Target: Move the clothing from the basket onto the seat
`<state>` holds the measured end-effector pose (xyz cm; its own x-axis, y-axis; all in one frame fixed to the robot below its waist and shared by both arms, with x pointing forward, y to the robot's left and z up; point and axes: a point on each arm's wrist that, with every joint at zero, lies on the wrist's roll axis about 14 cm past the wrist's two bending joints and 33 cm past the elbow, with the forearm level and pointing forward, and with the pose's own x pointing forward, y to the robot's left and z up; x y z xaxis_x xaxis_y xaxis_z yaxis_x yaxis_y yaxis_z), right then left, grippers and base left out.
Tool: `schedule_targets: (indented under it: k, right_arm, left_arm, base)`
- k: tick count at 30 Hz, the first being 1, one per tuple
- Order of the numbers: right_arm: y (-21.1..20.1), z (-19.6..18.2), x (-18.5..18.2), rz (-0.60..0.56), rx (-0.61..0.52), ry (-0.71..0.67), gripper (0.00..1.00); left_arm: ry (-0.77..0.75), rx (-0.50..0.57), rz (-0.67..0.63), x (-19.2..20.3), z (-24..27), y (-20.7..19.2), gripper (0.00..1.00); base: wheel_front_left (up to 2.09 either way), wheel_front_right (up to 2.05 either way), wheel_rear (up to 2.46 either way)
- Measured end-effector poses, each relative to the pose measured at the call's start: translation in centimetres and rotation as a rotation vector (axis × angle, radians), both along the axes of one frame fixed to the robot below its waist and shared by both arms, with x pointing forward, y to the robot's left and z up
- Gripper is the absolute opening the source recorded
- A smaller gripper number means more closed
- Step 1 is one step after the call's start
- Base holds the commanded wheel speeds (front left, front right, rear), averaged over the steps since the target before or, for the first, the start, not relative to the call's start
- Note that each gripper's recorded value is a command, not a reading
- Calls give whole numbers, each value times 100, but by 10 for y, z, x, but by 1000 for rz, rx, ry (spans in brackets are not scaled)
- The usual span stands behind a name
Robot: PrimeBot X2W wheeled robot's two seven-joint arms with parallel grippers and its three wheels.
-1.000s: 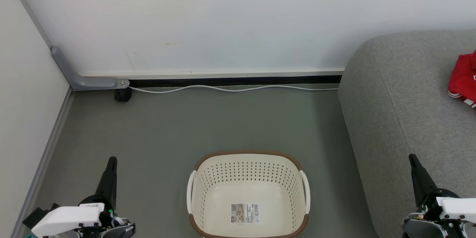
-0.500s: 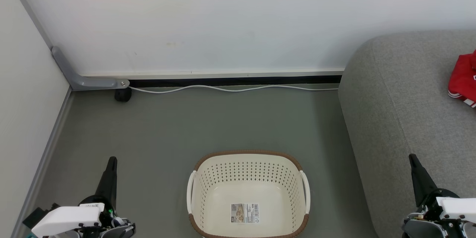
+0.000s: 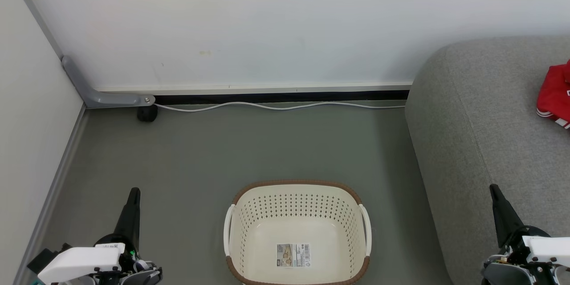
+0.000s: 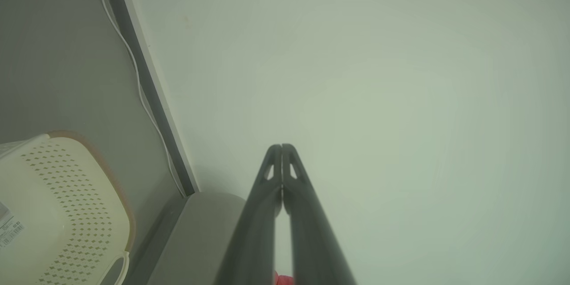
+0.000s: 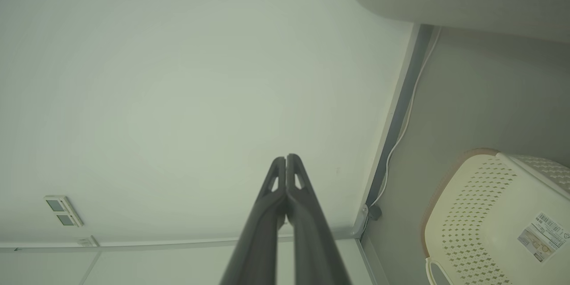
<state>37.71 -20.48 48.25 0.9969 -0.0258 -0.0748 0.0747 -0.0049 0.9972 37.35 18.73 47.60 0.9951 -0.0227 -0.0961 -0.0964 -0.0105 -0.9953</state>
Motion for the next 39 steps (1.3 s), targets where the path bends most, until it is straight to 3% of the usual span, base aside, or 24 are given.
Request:
schedule_targets:
  k: [39]
  right_arm:
    - [0,0,0,0,0,0,0]
  left_arm:
    - [0,0,0,0,0,0,0]
  base:
    - [0,0,0]
